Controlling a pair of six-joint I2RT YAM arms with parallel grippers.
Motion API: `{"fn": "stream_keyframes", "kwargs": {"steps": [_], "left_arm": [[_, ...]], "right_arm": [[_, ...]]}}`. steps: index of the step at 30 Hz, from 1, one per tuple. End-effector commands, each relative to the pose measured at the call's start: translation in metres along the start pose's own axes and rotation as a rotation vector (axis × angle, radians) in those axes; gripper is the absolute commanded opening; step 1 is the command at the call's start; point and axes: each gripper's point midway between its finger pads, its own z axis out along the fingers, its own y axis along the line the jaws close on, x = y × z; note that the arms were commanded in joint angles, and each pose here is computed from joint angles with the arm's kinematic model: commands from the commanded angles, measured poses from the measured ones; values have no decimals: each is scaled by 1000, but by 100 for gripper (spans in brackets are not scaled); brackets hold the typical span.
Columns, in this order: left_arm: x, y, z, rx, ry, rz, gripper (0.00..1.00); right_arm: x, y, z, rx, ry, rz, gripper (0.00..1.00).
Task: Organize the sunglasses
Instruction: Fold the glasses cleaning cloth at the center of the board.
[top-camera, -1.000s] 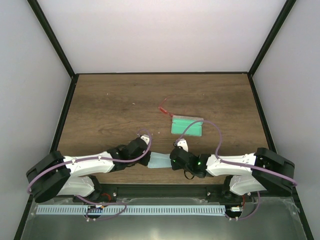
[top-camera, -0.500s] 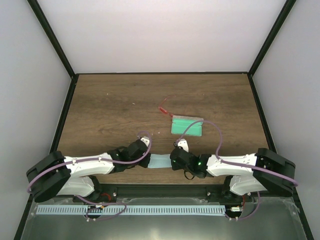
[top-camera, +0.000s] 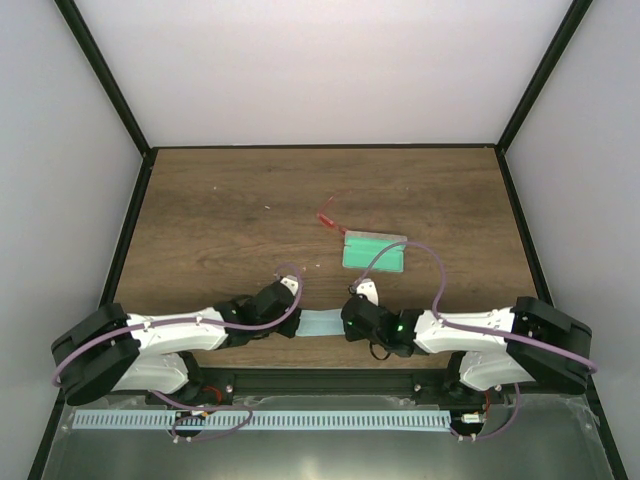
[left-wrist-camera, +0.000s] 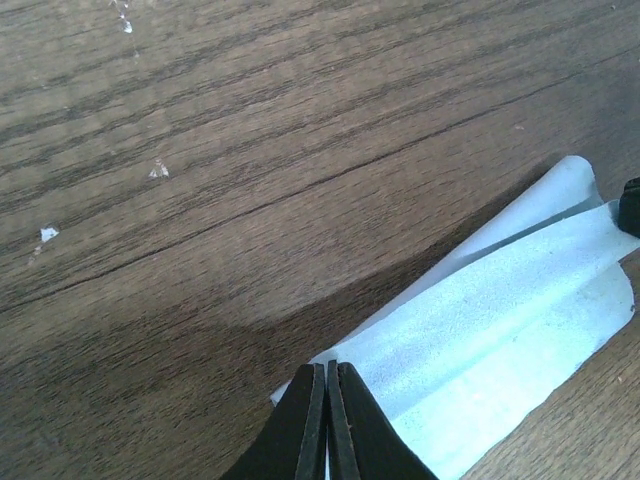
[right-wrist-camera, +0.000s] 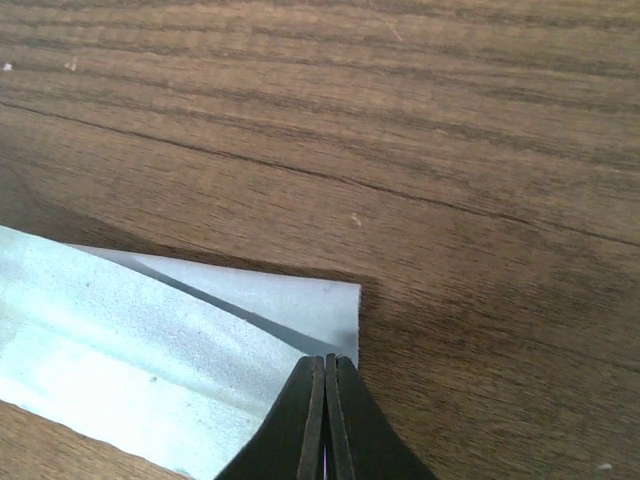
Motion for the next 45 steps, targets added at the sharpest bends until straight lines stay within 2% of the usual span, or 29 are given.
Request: {"fn": "stream_keyframes", "kwargs": {"steps": [1, 6, 13, 18, 23, 34, 40, 45], "left_arm": [[2, 0, -1, 1, -9, -9, 4], [4, 2, 1, -3, -5, -7, 4], [4, 3, 0, -7, -9, -7, 4], [4, 2, -2, 2, -15, -7, 7], [5, 1, -2, 11, -13, -5, 9], [6, 1, -11, 32, -33, -13, 20], [-2, 0, -17, 27, -61, -15, 28], [-8, -1, -16, 12, -64, -19, 31]], "right_arm": [[2, -5, -1, 19, -12, 4, 1], [3, -6, 0, 26, -8, 2, 2], [-6, 5, -5, -22, -34, -5, 17], [-15, 12, -8, -43, -57, -11, 20], [-23, 24, -4, -49, -59, -28, 20], [-21, 37, 9, -70, -37, -43, 18], [-15, 40, 13, -86, -12, -41, 8], [-8, 42, 13, -117, 6, -38, 6]]}}
